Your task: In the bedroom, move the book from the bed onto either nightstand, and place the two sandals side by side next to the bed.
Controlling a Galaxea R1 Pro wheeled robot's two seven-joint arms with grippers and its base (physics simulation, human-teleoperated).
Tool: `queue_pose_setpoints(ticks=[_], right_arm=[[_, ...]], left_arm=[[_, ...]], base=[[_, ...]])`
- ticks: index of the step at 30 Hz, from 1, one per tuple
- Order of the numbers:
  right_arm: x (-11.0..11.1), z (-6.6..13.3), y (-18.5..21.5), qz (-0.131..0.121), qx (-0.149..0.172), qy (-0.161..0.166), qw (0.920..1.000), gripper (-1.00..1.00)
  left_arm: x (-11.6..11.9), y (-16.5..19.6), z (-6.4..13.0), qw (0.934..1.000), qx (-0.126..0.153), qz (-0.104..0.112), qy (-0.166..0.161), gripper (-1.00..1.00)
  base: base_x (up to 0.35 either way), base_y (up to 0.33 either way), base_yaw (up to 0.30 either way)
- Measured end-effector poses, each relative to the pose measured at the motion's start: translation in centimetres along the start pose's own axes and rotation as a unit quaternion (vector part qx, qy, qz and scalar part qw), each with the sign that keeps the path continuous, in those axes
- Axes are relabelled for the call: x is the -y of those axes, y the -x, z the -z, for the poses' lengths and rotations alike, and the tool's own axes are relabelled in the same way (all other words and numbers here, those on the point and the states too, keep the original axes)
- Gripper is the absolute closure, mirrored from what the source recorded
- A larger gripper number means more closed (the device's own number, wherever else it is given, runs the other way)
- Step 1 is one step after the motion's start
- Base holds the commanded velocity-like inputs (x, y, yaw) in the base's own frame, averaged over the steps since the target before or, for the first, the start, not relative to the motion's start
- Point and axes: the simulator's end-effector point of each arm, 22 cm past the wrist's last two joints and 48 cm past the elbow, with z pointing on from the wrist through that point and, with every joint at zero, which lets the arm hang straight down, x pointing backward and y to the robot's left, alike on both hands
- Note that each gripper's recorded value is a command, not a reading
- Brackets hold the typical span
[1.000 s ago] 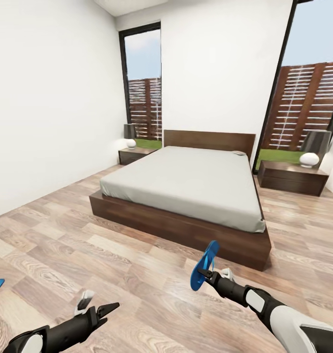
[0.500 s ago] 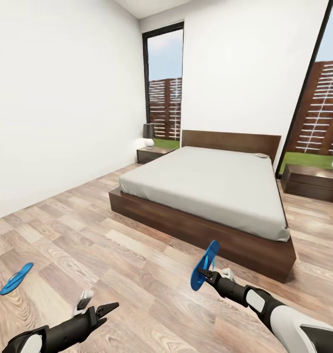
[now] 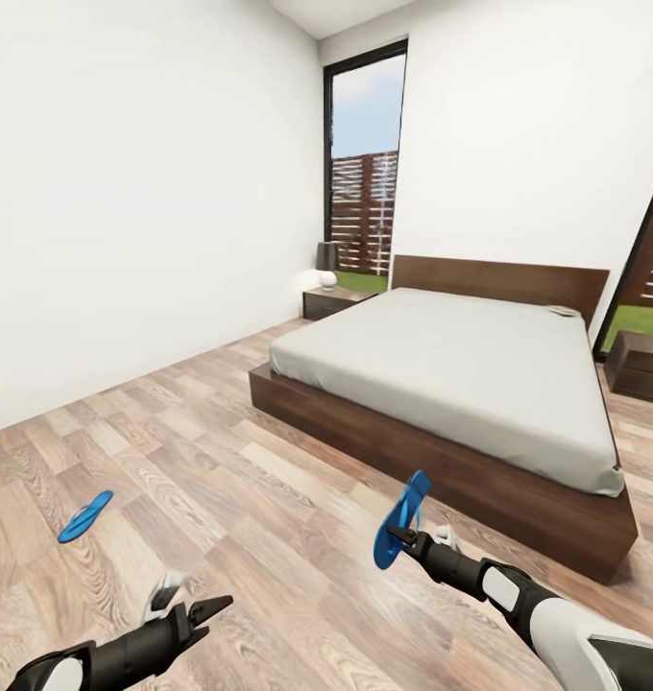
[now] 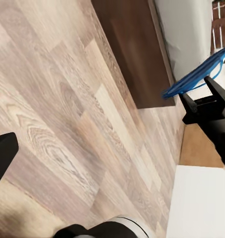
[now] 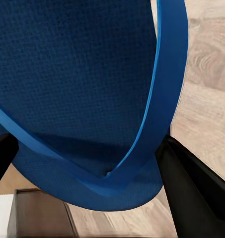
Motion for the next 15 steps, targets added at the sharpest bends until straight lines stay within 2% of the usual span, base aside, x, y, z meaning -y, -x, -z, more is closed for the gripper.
queue_pose_setpoints(ticks=[15], right_arm=[[-0.04, -0.02, 0.00, 0.000, 0.000, 0.001, 1.0000, 1.00]], left_arm=[[-0.51, -0.23, -0.02, 1.0000, -0.002, 0.007, 0.003, -1.00]], base=[[0.000, 0.000, 0.246]])
